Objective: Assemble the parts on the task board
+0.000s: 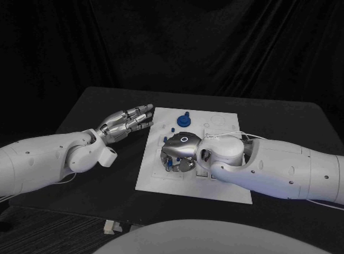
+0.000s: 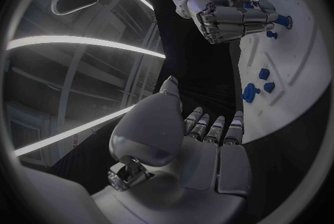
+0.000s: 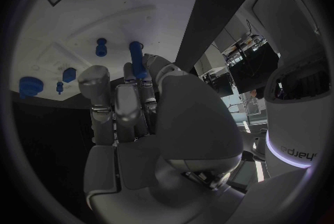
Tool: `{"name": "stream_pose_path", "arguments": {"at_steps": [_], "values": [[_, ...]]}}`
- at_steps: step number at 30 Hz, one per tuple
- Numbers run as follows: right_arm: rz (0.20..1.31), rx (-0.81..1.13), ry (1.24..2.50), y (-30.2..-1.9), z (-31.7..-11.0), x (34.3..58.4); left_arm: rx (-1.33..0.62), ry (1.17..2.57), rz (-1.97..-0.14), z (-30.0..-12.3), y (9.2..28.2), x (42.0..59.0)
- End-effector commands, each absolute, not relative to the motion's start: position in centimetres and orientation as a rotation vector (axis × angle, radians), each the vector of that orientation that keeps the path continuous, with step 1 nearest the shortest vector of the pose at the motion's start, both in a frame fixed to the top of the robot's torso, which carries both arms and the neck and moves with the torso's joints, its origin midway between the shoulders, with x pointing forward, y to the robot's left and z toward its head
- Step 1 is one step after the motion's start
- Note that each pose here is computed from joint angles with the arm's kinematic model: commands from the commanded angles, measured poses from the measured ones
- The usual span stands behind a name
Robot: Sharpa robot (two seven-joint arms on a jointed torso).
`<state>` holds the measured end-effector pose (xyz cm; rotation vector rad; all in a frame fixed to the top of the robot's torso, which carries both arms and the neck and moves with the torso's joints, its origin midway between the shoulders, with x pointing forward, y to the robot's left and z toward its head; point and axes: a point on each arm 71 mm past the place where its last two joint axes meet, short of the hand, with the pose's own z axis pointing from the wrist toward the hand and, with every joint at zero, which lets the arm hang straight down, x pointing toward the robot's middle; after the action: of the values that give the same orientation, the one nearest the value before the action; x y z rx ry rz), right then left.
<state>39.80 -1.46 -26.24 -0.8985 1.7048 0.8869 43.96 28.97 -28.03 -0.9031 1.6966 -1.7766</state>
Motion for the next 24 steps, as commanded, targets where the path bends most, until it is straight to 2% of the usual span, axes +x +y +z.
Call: {"name": "stream_pose_path", "arguments": {"at_steps": [1, 24], "values": [[0.890, -0.897, 1.690, -1.54, -26.58, 39.72, -0.906, 1.685, -1.803, -28.00, 28.74, 43.92], [0.926, -0.878, 1.652, -1.08, -26.69, 39.42, -0.916, 1.706, -1.806, -28.46, 28.52, 43.80]]}}
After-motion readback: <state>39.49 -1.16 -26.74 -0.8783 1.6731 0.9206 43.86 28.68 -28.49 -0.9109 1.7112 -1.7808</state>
